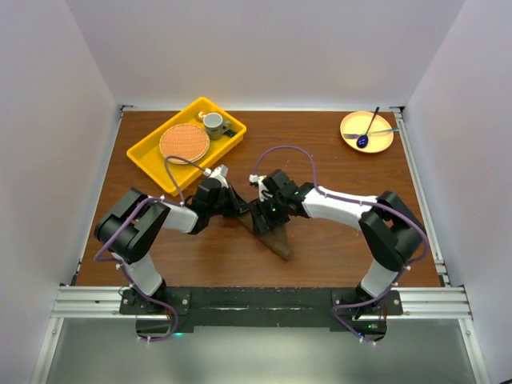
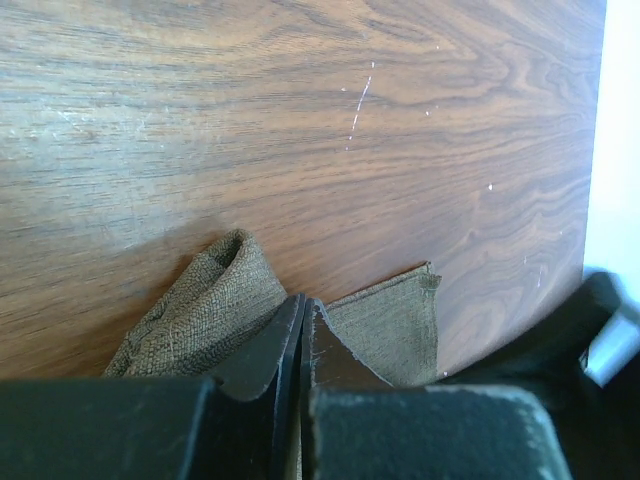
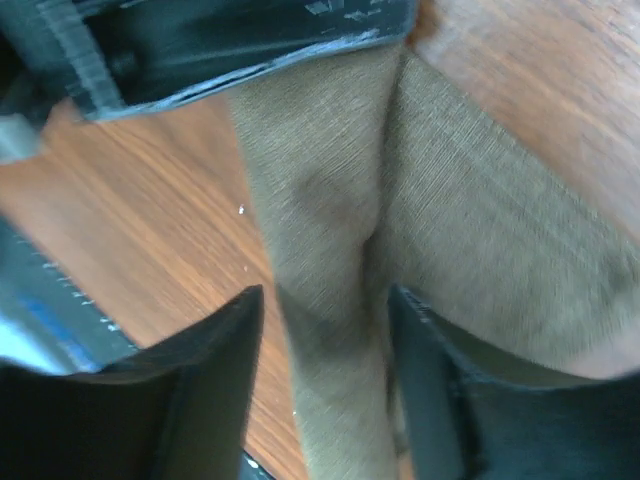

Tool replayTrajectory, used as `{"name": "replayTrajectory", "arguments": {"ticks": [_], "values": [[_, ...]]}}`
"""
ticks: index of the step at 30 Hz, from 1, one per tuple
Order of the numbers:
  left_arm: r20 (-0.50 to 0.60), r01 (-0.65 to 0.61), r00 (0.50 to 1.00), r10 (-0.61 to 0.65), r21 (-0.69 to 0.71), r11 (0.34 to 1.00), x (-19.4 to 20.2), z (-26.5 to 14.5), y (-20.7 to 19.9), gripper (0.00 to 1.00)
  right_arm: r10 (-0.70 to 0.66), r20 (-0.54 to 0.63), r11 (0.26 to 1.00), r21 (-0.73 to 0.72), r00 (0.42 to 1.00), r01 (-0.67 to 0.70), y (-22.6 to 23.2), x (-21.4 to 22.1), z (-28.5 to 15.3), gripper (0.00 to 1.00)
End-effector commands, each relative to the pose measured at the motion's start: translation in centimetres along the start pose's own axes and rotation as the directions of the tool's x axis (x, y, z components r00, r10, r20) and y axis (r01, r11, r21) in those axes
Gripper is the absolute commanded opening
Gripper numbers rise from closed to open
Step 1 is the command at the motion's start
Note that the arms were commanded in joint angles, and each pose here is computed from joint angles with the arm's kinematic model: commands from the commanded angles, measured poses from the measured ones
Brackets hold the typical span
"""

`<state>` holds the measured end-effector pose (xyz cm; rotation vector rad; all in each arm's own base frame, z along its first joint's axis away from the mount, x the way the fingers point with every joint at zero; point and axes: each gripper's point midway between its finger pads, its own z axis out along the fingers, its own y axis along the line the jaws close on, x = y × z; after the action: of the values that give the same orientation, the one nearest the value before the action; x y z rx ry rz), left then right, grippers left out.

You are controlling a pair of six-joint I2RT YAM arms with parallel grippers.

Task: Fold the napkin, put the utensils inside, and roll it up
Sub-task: Roll the napkin with the utensil

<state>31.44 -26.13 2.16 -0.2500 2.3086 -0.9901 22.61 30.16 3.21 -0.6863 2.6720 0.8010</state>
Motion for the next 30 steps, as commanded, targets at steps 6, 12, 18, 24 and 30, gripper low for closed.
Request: {"name": "replayTrajectory", "arguments": {"ticks": [6, 12, 18, 24, 30], "values": [[-0.096, 0.004, 0.995, -0.022, -0.182, 0.983, 3.4, -0.9, 5.4, 0.03, -0.308, 0.088, 0.804, 0.557, 0.947, 0.210, 0.2, -3.6, -4.4, 0.76], [-0.112, 0.048, 0.992, -0.064, -0.141, 0.989, 3.7, -1.2, 4.6, 0.03, -0.351, 0.056, 0.734, 0.637, 0.935, 0.237, 1.1, -3.5, -1.9, 0.88], [-0.104, 0.065, 0.992, -0.079, -0.124, 0.990, 3.6, -1.7, 4.1, 0.03, -0.333, 0.058, 0.749, 0.622, 0.941, 0.227, 1.5, -3.3, 1.3, 0.96], [-0.088, 0.062, 0.993, -0.073, -0.122, 0.991, 3.4, -2.4, 3.8, 0.03, -0.303, 0.083, 0.754, 0.630, 0.949, 0.186, 1.0, -2.8, 1.8, 0.53], [0.004, 0.029, 1.000, -0.028, -0.122, 0.992, 1.2, -4.5, 2.7, 0.07, -0.304, 0.079, 0.800, 0.562, 0.949, 0.209, 0.4, -0.5, 2.5, 0.00]]}}
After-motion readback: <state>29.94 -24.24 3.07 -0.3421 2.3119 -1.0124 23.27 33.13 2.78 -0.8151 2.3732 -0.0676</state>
